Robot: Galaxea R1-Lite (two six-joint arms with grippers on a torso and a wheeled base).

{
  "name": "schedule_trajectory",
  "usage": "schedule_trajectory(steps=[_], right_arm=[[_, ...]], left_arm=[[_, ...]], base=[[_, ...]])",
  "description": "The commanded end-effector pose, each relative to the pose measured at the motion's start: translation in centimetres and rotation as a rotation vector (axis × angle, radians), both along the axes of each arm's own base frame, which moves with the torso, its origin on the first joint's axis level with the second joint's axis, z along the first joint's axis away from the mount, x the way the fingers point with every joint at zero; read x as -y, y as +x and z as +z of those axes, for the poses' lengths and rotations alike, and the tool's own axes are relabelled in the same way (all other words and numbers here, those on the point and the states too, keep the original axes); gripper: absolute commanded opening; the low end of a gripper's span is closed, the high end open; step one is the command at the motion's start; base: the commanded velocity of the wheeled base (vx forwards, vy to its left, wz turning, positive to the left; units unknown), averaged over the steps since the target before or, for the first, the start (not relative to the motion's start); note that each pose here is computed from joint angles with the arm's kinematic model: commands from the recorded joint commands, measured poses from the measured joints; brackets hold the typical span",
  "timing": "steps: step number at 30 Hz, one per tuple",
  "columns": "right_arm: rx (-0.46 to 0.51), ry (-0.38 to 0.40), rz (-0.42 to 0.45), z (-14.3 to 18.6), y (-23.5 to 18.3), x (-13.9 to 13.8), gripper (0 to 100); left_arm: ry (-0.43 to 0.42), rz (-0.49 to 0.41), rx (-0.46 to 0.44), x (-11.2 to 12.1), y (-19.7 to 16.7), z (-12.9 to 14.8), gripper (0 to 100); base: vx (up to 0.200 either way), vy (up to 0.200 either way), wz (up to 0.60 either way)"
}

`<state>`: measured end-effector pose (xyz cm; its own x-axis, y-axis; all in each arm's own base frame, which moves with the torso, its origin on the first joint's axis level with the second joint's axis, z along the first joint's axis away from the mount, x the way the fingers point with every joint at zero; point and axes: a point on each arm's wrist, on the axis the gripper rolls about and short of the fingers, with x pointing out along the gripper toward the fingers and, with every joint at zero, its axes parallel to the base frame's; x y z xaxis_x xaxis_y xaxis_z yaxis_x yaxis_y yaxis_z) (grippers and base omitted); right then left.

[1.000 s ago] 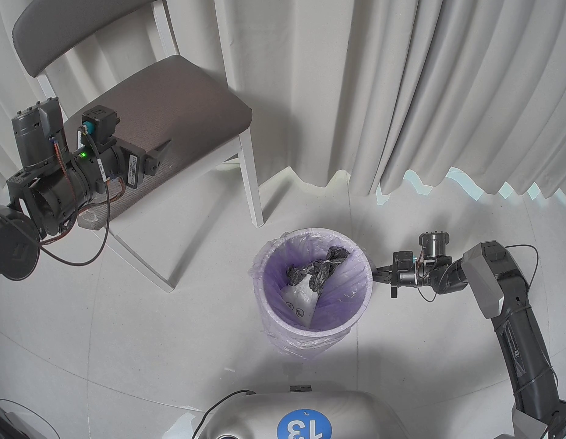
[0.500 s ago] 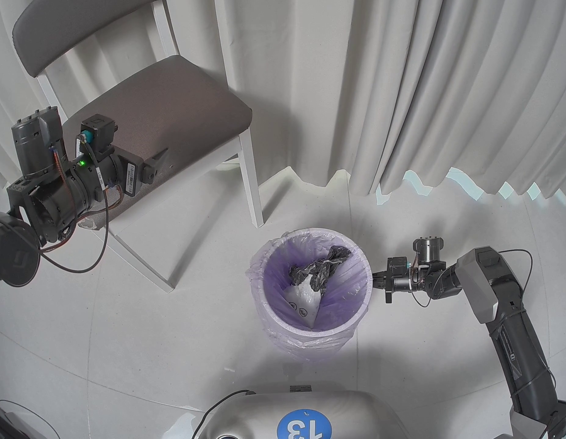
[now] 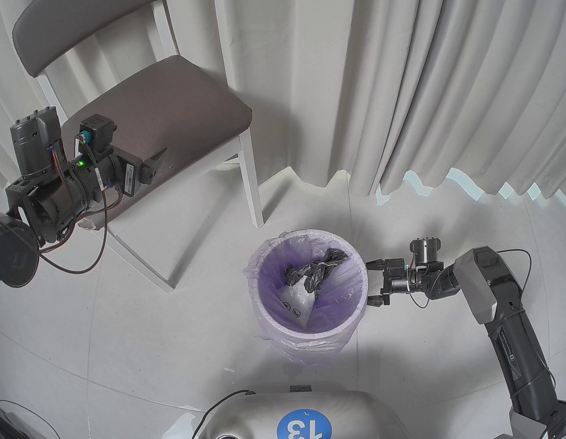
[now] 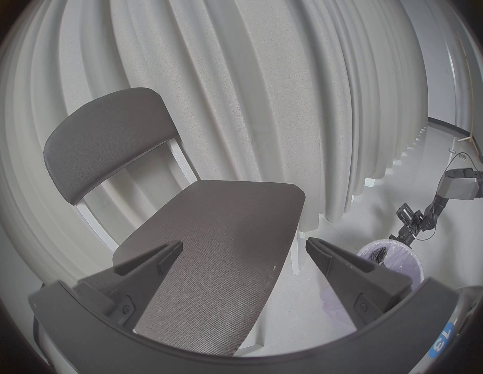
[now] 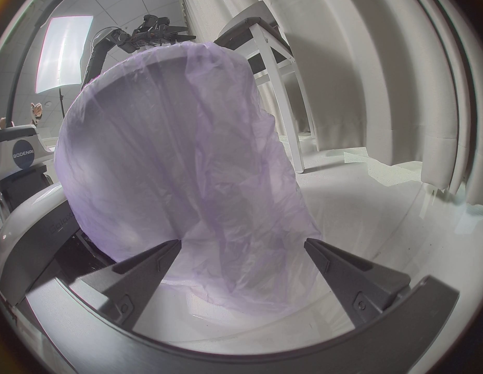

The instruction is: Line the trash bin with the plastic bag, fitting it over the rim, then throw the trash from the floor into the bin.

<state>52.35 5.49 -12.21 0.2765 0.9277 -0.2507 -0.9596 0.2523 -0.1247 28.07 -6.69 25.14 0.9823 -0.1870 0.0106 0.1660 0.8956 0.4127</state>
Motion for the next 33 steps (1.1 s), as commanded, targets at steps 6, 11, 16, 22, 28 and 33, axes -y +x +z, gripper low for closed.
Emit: schedule_trajectory(steps=[6, 11, 16, 22, 28, 33], right_arm=[[0.004, -0.005, -0.021, -0.1, -0.2, 1.6, 100], [0.016, 0.022, -0.037, 0.5, -0.9, 4.0, 100], [0.018, 0.065, -0.113, 3.8, -2.4, 8.7, 100], [0.052, 0.107, -0.226, 9.4, -5.3, 12.5, 100], [0.053, 0.222, -0.350, 17.4, -7.8, 11.7, 100], [0.164, 0.437, -0.613, 22.5, -7.4, 6.2, 100]], left_arm=[[0.004, 0.009, -0.002, -0.4, -0.3, -0.4, 100], [0.035, 0.019, -0.011, -0.4, -0.5, -0.5, 100], [0.084, 0.015, -0.005, -0.5, -1.3, 0.2, 100], [0.089, -0.012, -0.025, -0.1, -1.0, 0.2, 100], [0.051, -0.037, -0.061, 0.9, 0.2, -1.0, 100], [-0.051, -0.043, -0.034, 1.6, 1.9, -0.9, 100]], base=[[0.000, 0.000, 0.00], [0.000, 0.000, 0.00], [0.000, 0.000, 0.00], [0.000, 0.000, 0.00], [0.000, 0.000, 0.00], [0.000, 0.000, 0.00]])
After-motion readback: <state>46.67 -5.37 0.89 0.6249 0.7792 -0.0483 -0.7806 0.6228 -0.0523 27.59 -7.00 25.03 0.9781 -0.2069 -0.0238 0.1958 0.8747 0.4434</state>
